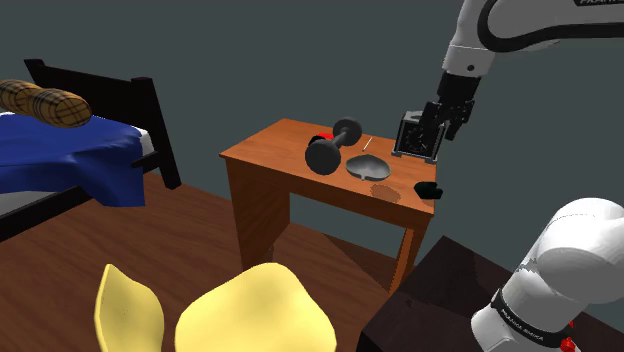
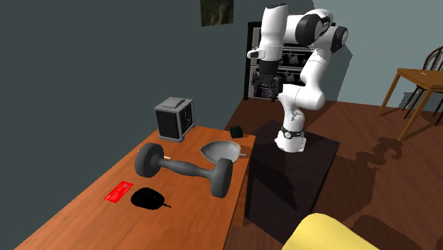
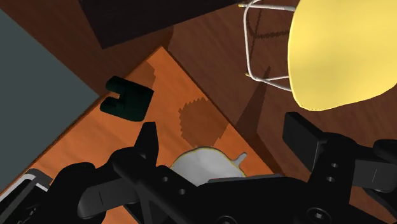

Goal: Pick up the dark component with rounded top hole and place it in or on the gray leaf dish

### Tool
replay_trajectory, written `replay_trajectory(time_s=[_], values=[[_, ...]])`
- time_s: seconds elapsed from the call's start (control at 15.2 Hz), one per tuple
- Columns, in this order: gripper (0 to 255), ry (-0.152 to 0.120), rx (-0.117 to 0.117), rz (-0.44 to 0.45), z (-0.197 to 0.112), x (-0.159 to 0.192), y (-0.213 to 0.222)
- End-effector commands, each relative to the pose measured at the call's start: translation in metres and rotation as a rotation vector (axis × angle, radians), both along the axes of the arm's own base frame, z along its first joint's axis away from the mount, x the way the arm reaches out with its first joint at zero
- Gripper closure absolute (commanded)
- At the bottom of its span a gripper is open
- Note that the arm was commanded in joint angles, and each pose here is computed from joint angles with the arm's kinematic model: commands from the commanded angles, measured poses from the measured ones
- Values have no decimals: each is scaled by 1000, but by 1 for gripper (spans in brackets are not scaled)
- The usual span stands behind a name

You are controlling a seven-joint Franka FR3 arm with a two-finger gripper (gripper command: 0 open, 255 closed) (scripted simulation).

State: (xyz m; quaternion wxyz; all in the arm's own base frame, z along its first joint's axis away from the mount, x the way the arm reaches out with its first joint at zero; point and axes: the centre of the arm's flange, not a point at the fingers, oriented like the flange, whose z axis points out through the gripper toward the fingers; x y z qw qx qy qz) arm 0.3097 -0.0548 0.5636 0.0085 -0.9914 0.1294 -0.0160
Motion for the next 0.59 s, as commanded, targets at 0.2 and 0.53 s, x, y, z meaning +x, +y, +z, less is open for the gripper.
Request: replay_trajectory(time_s=[0.2, 0.53], values=[[0, 14, -3, -58, -54, 6, -36], [0, 28, -5, -116, -107, 9, -74]])
